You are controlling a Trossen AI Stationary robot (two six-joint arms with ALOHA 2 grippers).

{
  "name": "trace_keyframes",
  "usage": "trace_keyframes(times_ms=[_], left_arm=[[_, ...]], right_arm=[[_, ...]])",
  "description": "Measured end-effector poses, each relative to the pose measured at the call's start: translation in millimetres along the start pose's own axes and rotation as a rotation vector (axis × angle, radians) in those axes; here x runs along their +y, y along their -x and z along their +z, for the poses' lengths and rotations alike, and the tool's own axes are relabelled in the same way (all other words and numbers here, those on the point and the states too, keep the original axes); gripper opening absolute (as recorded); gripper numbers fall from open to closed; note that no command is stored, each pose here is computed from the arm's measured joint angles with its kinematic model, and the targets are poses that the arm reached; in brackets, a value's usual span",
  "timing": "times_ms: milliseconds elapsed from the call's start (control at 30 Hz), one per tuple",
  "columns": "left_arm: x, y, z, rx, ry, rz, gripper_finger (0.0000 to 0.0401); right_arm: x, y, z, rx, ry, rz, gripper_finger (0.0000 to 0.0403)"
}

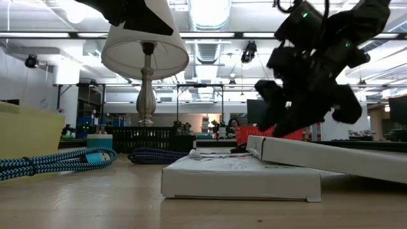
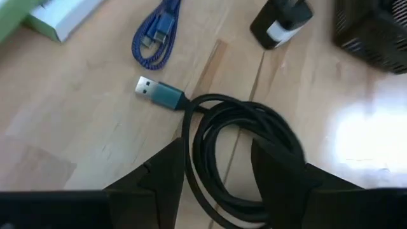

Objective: Pick and place items into bin
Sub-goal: Put the black charger cable into the yellow bin

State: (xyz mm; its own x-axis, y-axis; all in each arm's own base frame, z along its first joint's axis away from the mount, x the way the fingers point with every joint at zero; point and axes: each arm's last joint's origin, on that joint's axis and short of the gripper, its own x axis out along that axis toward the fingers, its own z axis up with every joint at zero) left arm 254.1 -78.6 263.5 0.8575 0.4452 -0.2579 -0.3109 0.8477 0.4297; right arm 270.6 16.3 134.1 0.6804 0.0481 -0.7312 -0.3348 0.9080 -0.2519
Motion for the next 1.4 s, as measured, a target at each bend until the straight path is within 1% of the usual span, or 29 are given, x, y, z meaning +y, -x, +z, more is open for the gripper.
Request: trace_keyframes(times_ms=[333,667,1067,1200,1400], left_arm=[[0,0,0,-0.002,0.002,0.000,0.0180],[0,0,0,-0.002,0.003,0.000,0.0180],[0,0,0,-0.002,0.003,0.000,0.0180],[0,0,0,-0.002,0.003,0.000,0.0180],[0,0,0,-0.002,0.003,0.000,0.0180]], right_arm=[[1,-23,-4,0.072,0.001,0.020,0.0169],[0,-28,-1,0.079,0.006,0.020,0.0164],[-1,-26,0,0.085,0.006,0.001,0.0125],[-2,-26,-1,0.099,0.007,-0.033,0.0107],[-2,-26,-1,0.100,0.008,-0.037,0.0076]])
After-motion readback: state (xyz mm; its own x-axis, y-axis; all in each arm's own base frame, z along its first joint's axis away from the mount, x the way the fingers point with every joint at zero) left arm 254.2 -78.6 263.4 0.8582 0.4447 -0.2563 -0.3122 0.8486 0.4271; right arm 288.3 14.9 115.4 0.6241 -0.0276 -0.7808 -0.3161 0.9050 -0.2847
